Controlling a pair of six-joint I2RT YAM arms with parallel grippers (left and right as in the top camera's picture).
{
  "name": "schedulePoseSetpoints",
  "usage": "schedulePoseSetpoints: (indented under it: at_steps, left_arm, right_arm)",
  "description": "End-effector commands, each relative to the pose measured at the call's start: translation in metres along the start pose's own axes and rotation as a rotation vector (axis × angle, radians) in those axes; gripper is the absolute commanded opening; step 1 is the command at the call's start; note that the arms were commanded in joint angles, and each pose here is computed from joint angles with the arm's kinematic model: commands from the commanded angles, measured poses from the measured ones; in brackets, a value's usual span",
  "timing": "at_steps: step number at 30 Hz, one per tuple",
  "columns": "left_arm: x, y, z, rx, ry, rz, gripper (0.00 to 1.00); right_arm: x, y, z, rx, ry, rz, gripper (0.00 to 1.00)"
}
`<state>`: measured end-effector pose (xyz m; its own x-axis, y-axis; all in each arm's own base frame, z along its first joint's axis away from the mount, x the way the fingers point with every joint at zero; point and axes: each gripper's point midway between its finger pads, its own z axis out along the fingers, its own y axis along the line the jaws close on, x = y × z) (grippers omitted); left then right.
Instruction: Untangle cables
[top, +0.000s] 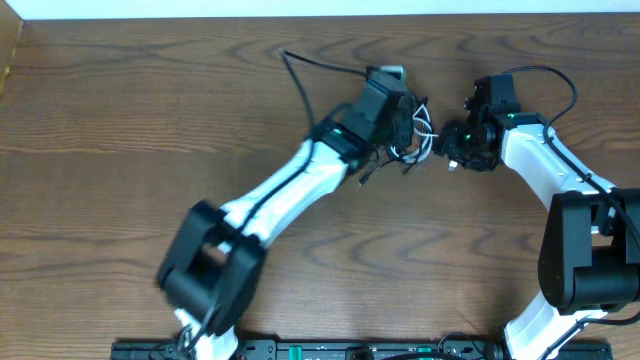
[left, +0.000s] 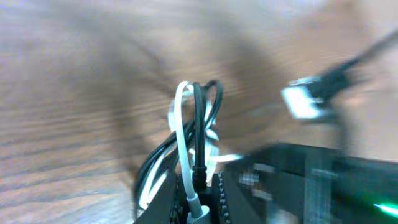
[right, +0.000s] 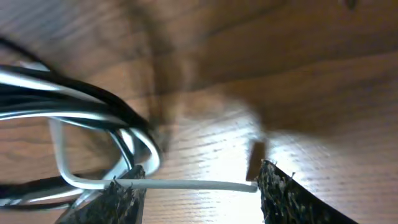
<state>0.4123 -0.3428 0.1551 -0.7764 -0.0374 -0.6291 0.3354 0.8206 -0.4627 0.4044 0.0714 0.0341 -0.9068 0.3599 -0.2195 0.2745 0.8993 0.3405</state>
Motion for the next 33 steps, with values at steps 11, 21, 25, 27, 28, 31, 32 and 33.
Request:
schedulePoseSetpoints:
  at_steps: [11,21,25,27,28,31,32,33]
  left_arm:
    - [-0.045,-0.035,-0.086,0.623,0.093,-0.011,0.07]
    - [-0.050,-0.025,-0.116,0.785,0.114,0.049,0.07]
    - [-0.049,-0.026,-0.118,0.798,0.116,0.060,0.08]
    - [-0.048,-0.027,-0.119,0.808,0.120,0.061,0.08]
    - [-0.048,-0.028,-0.120,0.818,0.125,0.063,0.07]
    - [-0.045,-0.032,-0.125,0.852,0.146,0.059,0.07]
    - [-0.044,-0.033,-0.126,0.858,0.152,0.053,0.07]
    - [-0.044,-0.033,-0.126,0.859,0.160,0.038,0.07]
  right_arm:
    - [-0.003,0.053,-0.010,-0.311,-0.008,-0.243,0.56]
    - [-0.009,0.071,-0.049,-0.669,-0.024,-0.377,0.56]
    - [-0.008,0.075,-0.058,-0.739,-0.040,-0.431,0.56]
    - [-0.008,0.076,-0.060,-0.739,-0.055,-0.461,0.56]
    - [-0.009,0.077,-0.061,-0.739,-0.065,-0.481,0.56]
    - [-0.012,0.080,-0.065,-0.742,-0.109,-0.550,0.59]
    - [-0.014,0.081,-0.065,-0.743,-0.126,-0.577,0.61]
    - [-0.015,0.082,-0.065,-0.735,-0.140,-0.598,0.62]
